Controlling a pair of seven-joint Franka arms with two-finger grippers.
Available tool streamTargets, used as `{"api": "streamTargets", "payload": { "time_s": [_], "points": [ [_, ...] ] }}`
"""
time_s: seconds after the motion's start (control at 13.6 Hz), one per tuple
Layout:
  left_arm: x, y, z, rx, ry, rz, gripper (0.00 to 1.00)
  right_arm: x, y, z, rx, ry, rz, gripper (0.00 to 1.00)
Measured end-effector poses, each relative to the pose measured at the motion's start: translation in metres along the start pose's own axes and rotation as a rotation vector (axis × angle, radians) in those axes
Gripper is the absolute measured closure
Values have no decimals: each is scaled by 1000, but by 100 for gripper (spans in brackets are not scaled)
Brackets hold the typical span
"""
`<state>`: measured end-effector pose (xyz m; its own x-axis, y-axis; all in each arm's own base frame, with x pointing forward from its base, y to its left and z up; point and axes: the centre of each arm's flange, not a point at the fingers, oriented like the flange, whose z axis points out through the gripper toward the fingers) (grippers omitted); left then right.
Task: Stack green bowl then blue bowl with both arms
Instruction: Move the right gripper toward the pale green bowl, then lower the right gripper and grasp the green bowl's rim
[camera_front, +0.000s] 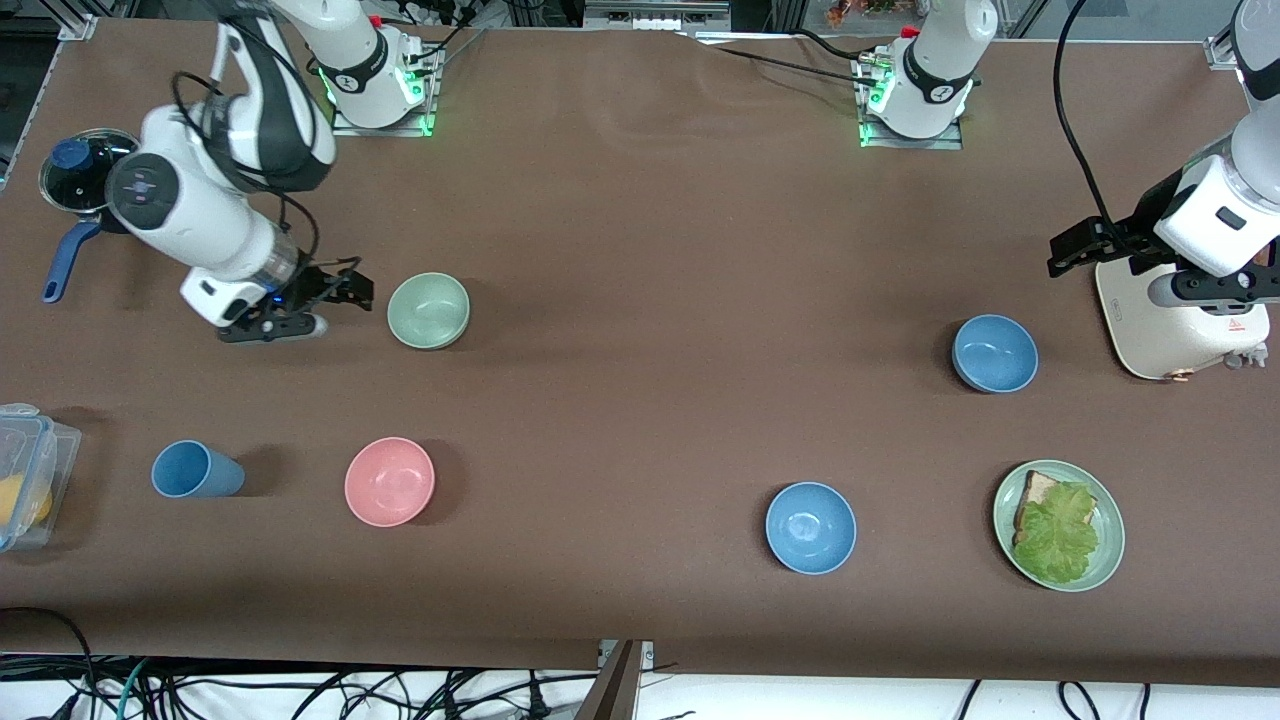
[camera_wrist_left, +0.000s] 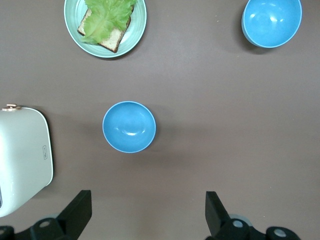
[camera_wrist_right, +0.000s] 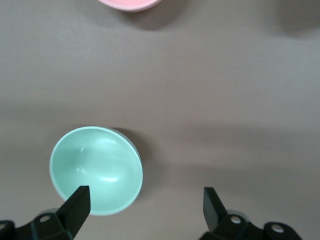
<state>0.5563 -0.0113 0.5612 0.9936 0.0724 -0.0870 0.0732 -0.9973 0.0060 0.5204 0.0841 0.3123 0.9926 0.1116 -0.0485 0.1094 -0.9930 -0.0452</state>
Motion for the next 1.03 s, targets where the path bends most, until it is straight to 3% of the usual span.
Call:
{"api": "streamTargets", "payload": {
  "time_s": [0.29,0.88,1.03],
  "points": [
    [0,0,0,0,-1,0,0,0,1,64,-2,-32,2,1],
    [0,0,0,0,-1,0,0,-4,2,93,3,-85,9,9],
    [0,0,0,0,-1,0,0,-5,1,96,6,-90,12,15]
  ]
}}
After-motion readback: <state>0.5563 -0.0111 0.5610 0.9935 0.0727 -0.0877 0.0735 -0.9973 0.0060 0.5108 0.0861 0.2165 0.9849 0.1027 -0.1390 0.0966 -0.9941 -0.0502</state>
